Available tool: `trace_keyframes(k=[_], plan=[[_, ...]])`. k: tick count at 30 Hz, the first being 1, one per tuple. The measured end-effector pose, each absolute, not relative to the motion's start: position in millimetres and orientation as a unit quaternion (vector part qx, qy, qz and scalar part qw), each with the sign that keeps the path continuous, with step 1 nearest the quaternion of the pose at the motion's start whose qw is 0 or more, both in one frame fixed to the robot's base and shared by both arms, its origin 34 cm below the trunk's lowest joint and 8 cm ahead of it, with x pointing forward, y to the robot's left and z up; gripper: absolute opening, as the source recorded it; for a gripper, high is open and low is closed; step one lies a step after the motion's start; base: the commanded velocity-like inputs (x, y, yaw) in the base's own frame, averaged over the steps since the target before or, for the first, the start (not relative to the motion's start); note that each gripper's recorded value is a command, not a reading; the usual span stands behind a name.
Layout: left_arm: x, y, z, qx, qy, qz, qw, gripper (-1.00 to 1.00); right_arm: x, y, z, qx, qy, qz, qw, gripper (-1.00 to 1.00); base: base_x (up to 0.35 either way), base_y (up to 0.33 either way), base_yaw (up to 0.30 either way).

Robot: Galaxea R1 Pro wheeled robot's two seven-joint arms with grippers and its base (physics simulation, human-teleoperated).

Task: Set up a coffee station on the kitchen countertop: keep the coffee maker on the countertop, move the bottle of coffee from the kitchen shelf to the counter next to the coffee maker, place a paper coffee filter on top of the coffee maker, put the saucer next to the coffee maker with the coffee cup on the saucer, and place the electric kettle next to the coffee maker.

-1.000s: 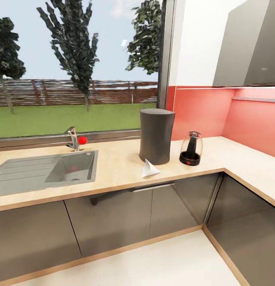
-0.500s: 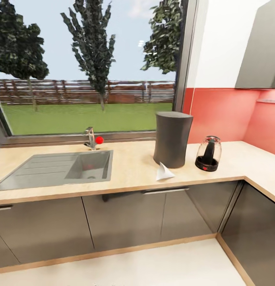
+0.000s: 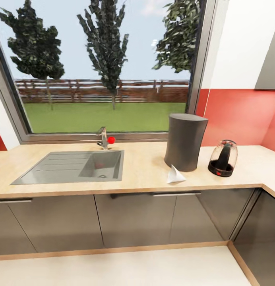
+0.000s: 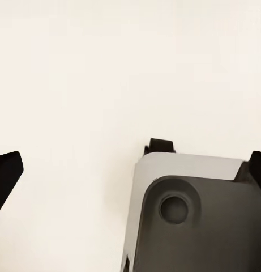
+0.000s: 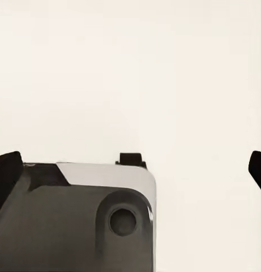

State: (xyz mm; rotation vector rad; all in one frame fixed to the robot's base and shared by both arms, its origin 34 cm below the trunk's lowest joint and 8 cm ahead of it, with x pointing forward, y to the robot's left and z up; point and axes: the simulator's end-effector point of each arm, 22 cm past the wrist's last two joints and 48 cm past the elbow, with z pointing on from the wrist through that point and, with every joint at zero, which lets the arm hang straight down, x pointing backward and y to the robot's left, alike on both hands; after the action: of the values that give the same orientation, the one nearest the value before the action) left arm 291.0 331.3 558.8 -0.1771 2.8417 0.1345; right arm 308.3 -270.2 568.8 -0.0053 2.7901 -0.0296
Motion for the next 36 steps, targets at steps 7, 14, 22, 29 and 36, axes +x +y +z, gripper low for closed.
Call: trace_keyframes(k=[7, 14, 22, 29, 36], plan=[[349.6, 340.7, 581.3, -0.062, 0.979, 0.051, 0.188, 1.0, 348.3, -268.3, 594.7, -0.001, 0.975, -0.009, 0.221, 1.0, 0.0, 0.0, 0.008], [385.4, 357.8, 604.5, -0.091, 0.965, 0.057, 0.24, 1.0, 374.4, -272.6, 617.3, -0.003, 0.967, -0.012, 0.254, 1.0, 0.0, 0.0, 0.0], [381.9, 362.1, 614.0, -0.1, 0.963, 0.059, 0.244, 1.0, 366.8, -271.0, 623.1, -0.002, 0.969, -0.011, 0.247, 1.0, 0.0, 0.0, 0.0], [379.6, 361.9, 621.2, -0.1, 0.963, 0.059, 0.244, 1.0, 363.8, -270.6, 629.9, -0.002, 0.969, -0.011, 0.245, 1.0, 0.0, 0.0, 0.0], [378.4, 362.8, 628.7, -0.1, 0.963, 0.06, 0.244, 1.0, 362.0, -269.6, 637.0, -0.001, 0.969, -0.01, 0.246, 1.0, 0.0, 0.0, 0.0]])
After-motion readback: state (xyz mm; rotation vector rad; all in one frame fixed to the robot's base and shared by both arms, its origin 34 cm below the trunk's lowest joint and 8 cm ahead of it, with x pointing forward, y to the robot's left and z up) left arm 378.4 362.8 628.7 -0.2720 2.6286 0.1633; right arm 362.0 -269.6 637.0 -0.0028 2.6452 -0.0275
